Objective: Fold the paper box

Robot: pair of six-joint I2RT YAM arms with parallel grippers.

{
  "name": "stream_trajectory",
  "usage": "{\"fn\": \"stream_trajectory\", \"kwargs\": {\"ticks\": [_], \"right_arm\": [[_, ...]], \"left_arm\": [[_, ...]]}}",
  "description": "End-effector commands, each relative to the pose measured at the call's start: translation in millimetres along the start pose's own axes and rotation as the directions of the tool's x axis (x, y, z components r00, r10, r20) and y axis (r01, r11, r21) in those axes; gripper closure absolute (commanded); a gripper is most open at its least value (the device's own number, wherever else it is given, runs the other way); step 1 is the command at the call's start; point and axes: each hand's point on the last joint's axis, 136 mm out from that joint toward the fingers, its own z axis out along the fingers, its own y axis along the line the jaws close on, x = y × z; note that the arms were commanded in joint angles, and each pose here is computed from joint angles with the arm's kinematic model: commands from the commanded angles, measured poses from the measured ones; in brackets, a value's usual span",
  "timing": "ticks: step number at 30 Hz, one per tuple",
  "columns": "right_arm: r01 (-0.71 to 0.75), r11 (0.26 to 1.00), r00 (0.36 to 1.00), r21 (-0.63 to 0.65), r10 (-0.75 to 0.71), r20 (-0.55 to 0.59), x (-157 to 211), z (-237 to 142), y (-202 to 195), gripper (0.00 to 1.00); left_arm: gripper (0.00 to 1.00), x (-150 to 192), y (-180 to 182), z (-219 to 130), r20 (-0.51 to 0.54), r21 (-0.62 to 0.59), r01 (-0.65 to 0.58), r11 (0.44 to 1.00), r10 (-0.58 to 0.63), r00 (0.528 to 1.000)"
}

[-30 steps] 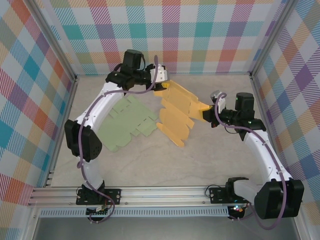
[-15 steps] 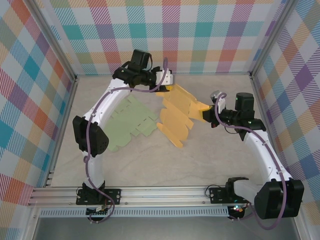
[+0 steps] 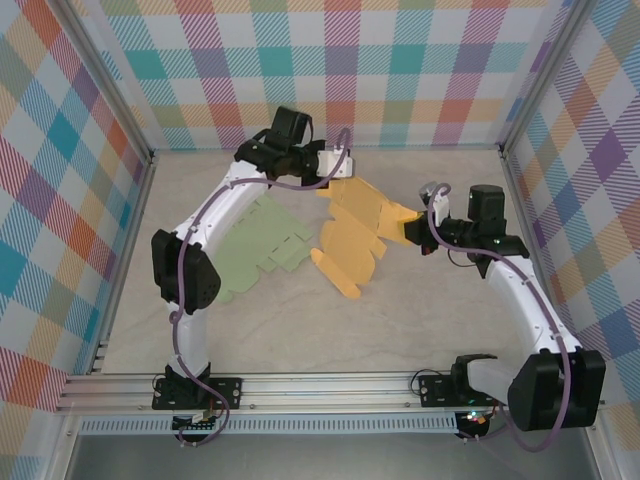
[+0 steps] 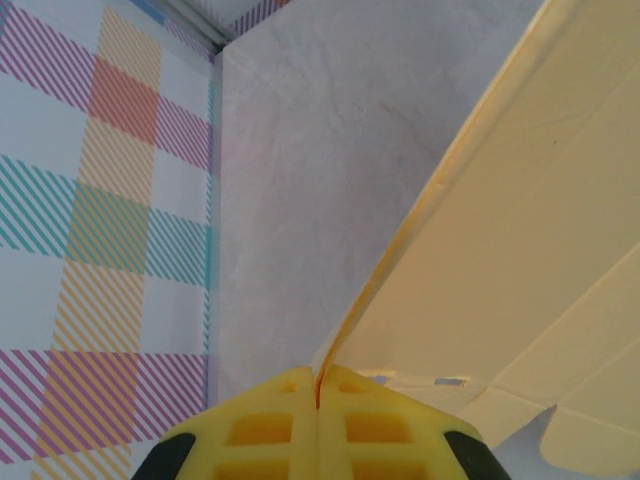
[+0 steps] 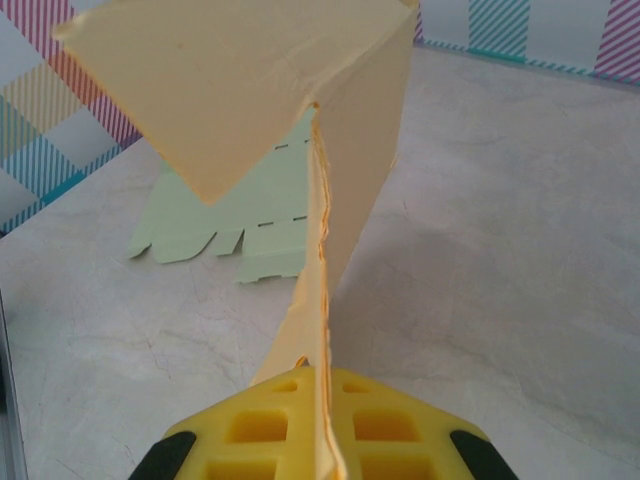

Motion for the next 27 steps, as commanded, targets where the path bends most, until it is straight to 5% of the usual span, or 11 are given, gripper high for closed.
{"fn": "stream_trajectory", "kwargs": {"ticks": [1, 7, 14, 22, 27], "right_arm": [[-0.002, 1.0, 1.0, 0.005, 0.002, -0.01, -3, 3, -6, 1.0], [-0.112, 0.979, 0.988, 0.17, 0.128, -0.089, 18, 12, -50, 0.97], [-0.226, 0.913, 0.95, 0.339, 0.283, -0.13, 39, 14, -100, 0.77], [-0.328, 0.846, 0.908, 0.421, 0.405, -0.108, 40, 6, -117, 0.53], [-0.393, 0.762, 0.874, 0.515, 0.484, -0.049, 24, -14, -124, 0.48]], "left_arm": [[1.0, 0, -5, 7, -0.049, -0.016, 0.017, 1.0, -0.018, 0.999], [1.0, 8, -23, 21, -0.208, -0.036, 0.108, 0.993, -0.113, 0.971], [1.0, 20, -38, 44, -0.355, -0.126, 0.295, 0.947, -0.321, 0.878], [1.0, 56, -44, 67, -0.515, -0.261, 0.279, 0.924, -0.378, 0.769], [1.0, 58, -51, 69, -0.534, -0.225, 0.295, 0.929, -0.371, 0.76]]}}
